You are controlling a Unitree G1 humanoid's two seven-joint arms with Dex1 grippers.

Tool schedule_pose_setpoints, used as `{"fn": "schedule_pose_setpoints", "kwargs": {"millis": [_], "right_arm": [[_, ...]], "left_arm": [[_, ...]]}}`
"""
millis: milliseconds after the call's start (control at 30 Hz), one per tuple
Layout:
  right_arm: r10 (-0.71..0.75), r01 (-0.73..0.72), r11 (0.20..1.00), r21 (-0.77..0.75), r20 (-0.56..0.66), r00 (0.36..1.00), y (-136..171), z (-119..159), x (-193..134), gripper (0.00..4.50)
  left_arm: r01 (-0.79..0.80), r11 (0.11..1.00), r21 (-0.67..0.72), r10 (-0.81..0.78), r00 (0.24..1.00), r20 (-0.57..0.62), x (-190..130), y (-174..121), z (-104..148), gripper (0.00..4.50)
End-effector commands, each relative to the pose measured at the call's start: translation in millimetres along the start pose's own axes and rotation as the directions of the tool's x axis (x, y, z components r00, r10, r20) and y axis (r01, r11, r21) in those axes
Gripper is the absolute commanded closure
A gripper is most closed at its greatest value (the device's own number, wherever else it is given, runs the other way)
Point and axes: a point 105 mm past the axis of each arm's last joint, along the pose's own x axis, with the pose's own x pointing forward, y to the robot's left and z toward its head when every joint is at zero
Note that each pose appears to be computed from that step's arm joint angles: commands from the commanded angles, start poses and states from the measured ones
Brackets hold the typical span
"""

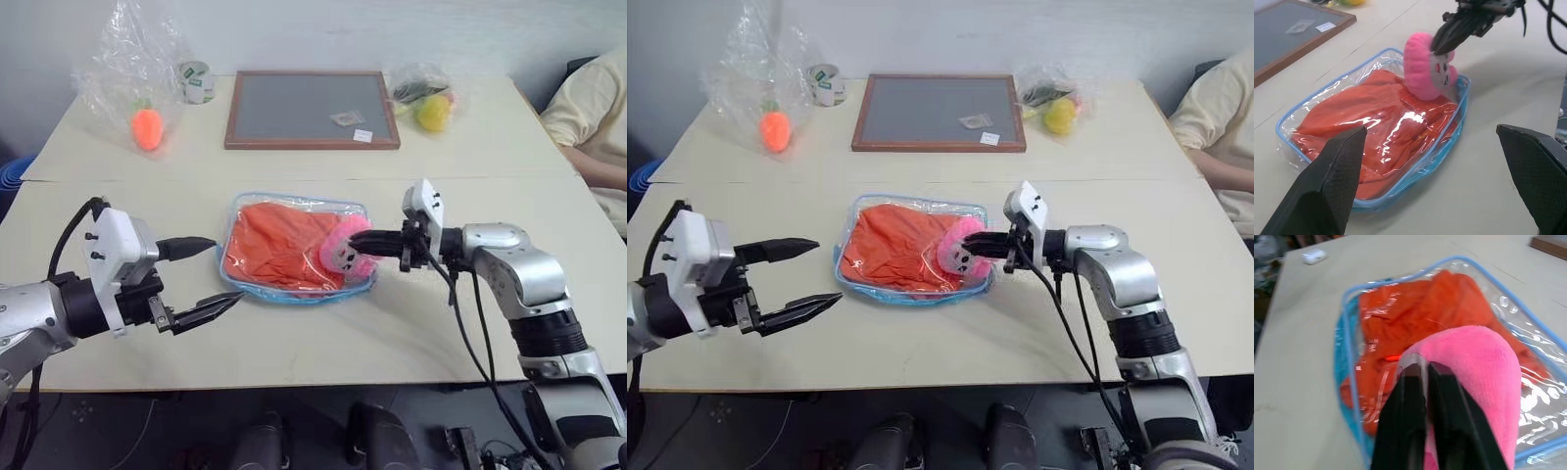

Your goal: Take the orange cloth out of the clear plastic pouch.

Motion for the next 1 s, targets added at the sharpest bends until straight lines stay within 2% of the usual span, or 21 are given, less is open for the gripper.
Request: {"fn": "schedule_pose_setpoints", "kwargs": {"millis": [33,133,200,300,333,467,567,767,933,1000], "right_arm": [[0.097,-0.094,0.994,-0.059,0.049,0.994,13.3,22.3,-12.1,4.47],[0.131,-0.127,0.987,-0.101,0.032,0.991,18.6,25.4,-11.5,4.47],[0.084,-0.08,0.988,-0.131,0.029,0.996,12.4,25.9,-7.9,4.47],[-0.092,0.096,0.985,-0.14,0.032,0.995,-15.2,24.7,-5.0,4.47],[-0.14,0.143,0.984,-0.106,0.037,0.989,-23.9,24.7,-7.3,4.31],[-0.177,0.179,0.983,-0.05,0.038,0.983,-30.7,24.6,-13.5,3.26],[-0.185,0.185,0.982,-0.039,0.022,0.983,-30.3,20.0,-11.7,2.16],[-0.173,0.172,0.985,-0.03,-0.068,0.983,-26.1,-6.0,2.4,0.1],[-0.202,0.206,0.978,0.028,-0.099,0.974,-33.4,-23.9,13.7,0.04],[-0.212,0.217,0.975,0.05,-0.088,0.973,-36.1,-27.0,17.4,0.45]], "left_arm": [[-0.013,0.999,0.04,0.012,1.0,0.005,0.5,3.2,4.9,0.05],[0.001,0.999,0.05,0.0,1.0,-0.002,3.1,3.3,4.5,0.05],[0.004,0.999,0.054,-0.003,1.0,-0.005,4.8,4.7,4.3,0.05],[0.008,0.998,0.06,-0.007,1.0,-0.008,6.8,6.4,3.8,0.05],[0.011,0.998,0.065,-0.011,1.0,-0.01,7.4,6.4,3.8,0.05],[0.016,0.997,0.078,-0.016,1.0,-0.004,9.1,6.7,6.0,0.05],[0.017,0.996,0.085,-0.017,1.0,0.005,10.3,7.0,8.1,0.05],[0.021,0.995,0.093,-0.023,1.0,0.013,12.2,5.5,9.7,0.05],[0.02,0.994,0.104,-0.022,1.0,0.011,12.9,5.4,9.9,0.05],[0.021,0.994,0.109,-0.021,1.0,0.007,13.0,5.2,9.8,0.05]]}}
